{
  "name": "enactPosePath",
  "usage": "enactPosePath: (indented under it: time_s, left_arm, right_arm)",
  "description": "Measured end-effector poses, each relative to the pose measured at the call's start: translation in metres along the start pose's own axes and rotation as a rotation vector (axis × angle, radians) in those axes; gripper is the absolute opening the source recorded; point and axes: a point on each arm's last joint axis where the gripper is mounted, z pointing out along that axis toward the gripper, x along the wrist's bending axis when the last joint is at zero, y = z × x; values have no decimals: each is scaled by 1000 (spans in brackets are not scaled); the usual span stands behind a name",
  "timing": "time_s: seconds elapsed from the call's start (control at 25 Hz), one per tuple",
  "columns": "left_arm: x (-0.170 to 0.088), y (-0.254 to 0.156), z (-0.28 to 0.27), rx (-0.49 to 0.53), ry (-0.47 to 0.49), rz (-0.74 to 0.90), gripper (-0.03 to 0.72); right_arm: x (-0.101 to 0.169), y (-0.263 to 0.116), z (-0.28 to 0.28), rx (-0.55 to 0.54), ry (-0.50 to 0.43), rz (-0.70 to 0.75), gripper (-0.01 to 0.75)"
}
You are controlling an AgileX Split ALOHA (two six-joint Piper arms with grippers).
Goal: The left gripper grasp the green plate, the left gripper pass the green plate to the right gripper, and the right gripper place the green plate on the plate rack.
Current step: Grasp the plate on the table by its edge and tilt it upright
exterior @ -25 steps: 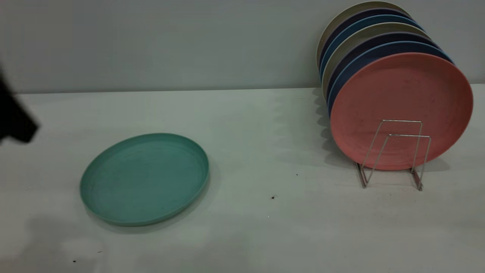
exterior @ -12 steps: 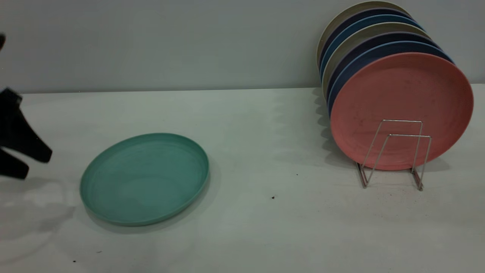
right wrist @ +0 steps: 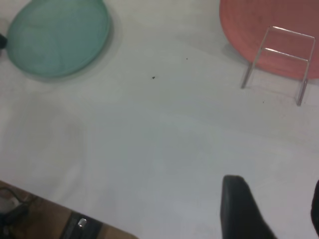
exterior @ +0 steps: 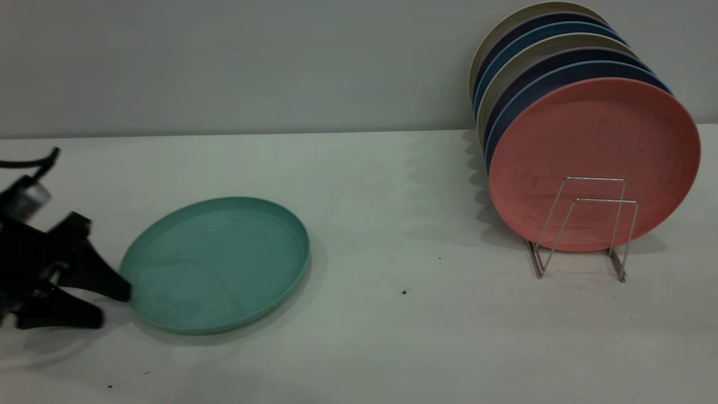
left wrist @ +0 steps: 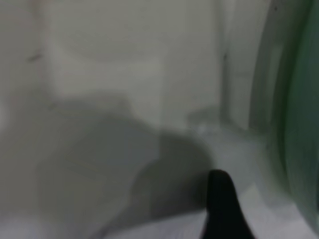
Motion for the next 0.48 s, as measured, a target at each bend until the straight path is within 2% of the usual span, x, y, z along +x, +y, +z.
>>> enactPosePath:
  time_s: [0.16, 0.32, 0.44, 0.48]
  left_arm:
    - [-8, 3, 12, -21, -44, 16, 496]
    - [-11, 4, 14, -29, -40, 23, 477]
    - [-9, 4, 14, -33, -28, 22, 390]
    - [-8, 4, 15, -35, -22, 21, 340]
  right_arm:
    - [0, 0, 0, 1, 0, 0, 365]
    - [0, 0, 0, 1, 2, 1, 365]
    - [0, 0, 0, 1, 3, 2, 365]
    - [0, 0, 0, 1, 3, 3, 365]
